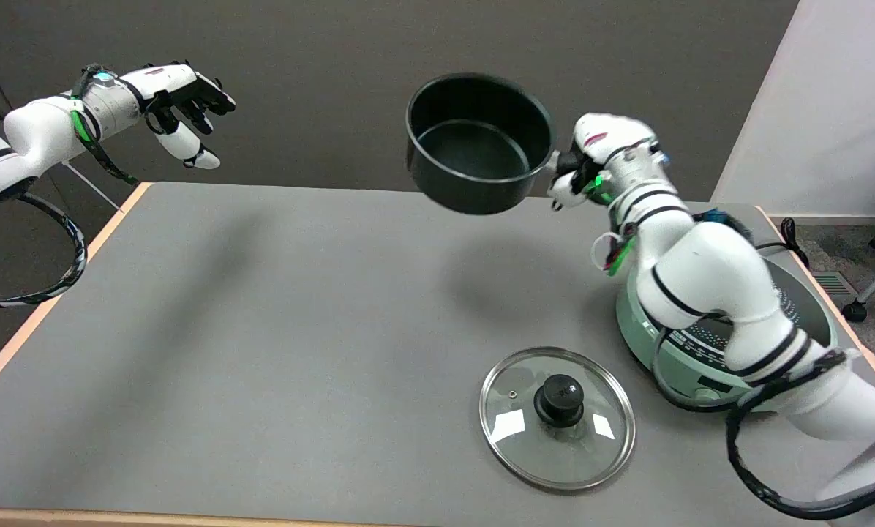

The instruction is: Place the pot onto the induction cooker.

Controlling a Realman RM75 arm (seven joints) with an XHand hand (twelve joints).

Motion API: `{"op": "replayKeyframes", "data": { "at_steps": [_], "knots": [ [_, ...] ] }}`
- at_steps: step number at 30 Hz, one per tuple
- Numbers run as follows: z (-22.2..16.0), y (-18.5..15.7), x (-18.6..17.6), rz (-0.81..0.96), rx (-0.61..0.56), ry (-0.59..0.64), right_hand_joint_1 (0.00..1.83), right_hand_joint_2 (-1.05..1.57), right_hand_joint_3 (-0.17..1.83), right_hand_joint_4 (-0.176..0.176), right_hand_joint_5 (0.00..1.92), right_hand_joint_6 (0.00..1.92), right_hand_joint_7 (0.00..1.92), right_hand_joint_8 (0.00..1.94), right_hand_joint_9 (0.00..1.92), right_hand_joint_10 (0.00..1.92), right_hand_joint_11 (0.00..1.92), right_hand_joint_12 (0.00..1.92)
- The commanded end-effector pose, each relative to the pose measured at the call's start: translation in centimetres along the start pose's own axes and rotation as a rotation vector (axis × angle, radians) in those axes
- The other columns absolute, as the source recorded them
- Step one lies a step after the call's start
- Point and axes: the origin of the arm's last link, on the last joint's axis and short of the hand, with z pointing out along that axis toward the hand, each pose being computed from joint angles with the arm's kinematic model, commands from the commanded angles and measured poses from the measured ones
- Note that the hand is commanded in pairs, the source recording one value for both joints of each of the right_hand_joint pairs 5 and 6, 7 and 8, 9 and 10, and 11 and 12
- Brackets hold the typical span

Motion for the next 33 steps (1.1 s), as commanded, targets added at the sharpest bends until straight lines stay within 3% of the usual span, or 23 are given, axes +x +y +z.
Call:
{"op": "replayKeyframes", "data": {
  "at_steps": [1,7,16,24,33],
  "knots": [
    [-2.6,7.9,5.0,-0.216,-0.101,0.302,0.93,1.47,0.65,-0.056,1.92,1.92,1.92,1.92,1.92,1.92,1.92,1.92],
    [-3.6,13.3,4.0,-0.093,-0.204,0.276,0.91,1.49,0.62,-0.057,1.92,1.92,1.92,1.92,1.92,1.92,1.92,1.92],
    [-6.7,21.6,5.3,-0.092,-0.407,0.306,0.90,1.49,0.61,-0.055,1.92,1.92,1.92,1.92,1.92,1.92,1.92,1.92],
    [-12.0,29.9,7.2,-0.059,-0.644,0.379,0.91,1.47,0.62,-0.056,1.92,1.92,1.92,1.92,1.92,1.92,1.92,1.92],
    [-18.2,35.3,9.6,-0.115,-0.833,0.483,0.91,1.46,0.63,-0.055,1.92,1.92,1.92,1.92,1.92,1.92,1.92,1.92]
  ]
}}
